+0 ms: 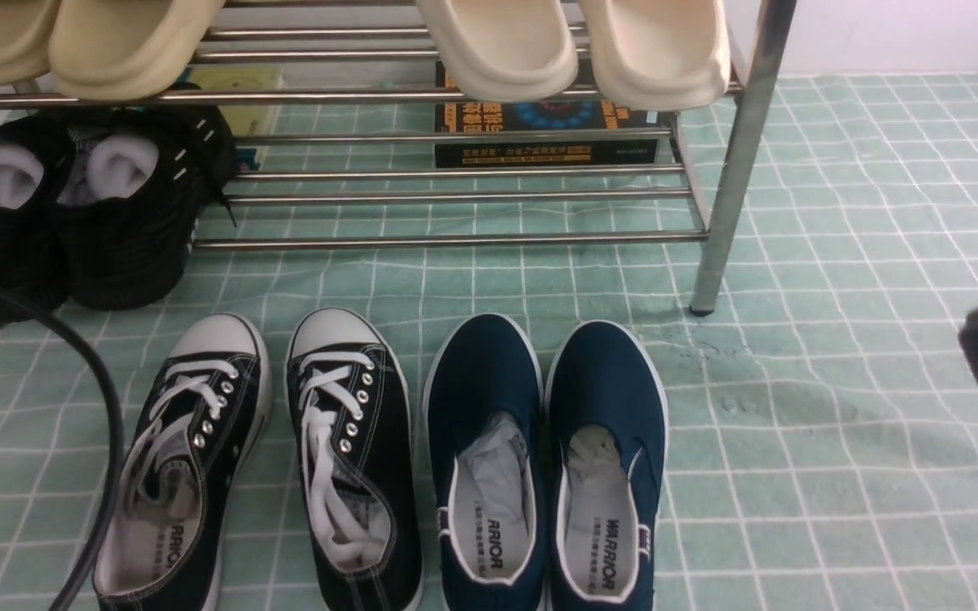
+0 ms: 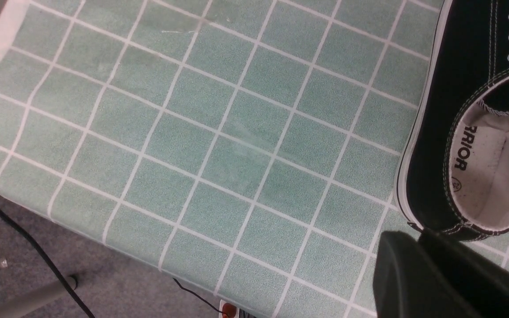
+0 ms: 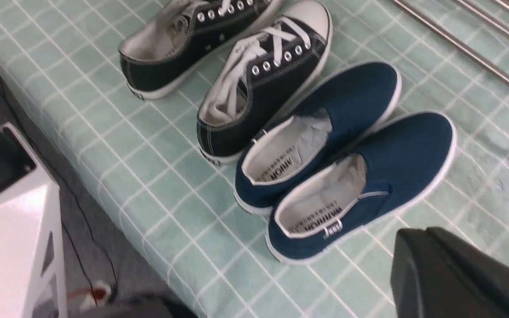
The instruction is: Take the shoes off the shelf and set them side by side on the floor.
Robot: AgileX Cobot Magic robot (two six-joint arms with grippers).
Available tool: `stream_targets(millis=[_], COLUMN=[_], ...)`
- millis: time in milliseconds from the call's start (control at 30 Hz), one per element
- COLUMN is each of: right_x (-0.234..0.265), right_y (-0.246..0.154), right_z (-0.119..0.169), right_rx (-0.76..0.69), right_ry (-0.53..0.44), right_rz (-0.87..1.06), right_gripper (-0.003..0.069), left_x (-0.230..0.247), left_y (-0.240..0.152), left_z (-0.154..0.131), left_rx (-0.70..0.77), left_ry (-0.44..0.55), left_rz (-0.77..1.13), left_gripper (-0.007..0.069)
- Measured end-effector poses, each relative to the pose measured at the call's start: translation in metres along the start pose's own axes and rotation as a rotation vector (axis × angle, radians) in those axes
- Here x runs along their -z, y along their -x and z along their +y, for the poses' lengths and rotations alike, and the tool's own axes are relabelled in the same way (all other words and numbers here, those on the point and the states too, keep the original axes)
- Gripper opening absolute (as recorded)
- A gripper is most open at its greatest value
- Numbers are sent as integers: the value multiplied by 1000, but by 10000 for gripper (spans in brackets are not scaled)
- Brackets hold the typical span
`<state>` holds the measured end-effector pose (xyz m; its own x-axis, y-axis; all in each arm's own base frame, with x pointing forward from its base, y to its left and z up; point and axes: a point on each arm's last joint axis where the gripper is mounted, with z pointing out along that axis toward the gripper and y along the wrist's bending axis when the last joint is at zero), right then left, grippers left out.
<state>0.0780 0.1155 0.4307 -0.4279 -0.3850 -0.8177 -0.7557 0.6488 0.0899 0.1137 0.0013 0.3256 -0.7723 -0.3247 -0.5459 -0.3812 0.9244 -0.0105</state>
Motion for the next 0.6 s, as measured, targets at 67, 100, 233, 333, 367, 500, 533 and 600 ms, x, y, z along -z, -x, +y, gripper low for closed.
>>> stream_targets(millis=[67, 100, 233, 333, 367, 500, 533, 600], right_x=[-4, -10, -29, -37, -38, -38, -38, -38], right_y=[-18, -26, -58, -68, -70, -69, -69, -69], right_z=[-2, -2, -5, -6, -7, -7, -7, -8], right_rx=[-2, 0, 15, 39, 49, 80, 84, 89], right_ry=[22, 31, 65, 65, 62, 51, 48, 46], right_rz=[-78, -104, -232, -272, -282, -310, -312, -313], right_gripper=[-11, -11, -10, -7, -7, -4, -3, -1], left_x=[0, 0, 0, 0, 0, 0, 0, 0], left_y=[0, 0, 0, 0, 0, 0, 0, 0], left_z=[0, 0, 0, 0, 0, 0, 0, 0], left_rx=[0, 0, 0, 0, 1, 1, 2, 2], left_ry=[0, 0, 0, -1, -2, -3, -5, -5], left_rz=[0, 0, 0, 1, 2, 2, 4, 4], left_gripper=[72, 72, 77, 81, 83, 85, 85, 85])
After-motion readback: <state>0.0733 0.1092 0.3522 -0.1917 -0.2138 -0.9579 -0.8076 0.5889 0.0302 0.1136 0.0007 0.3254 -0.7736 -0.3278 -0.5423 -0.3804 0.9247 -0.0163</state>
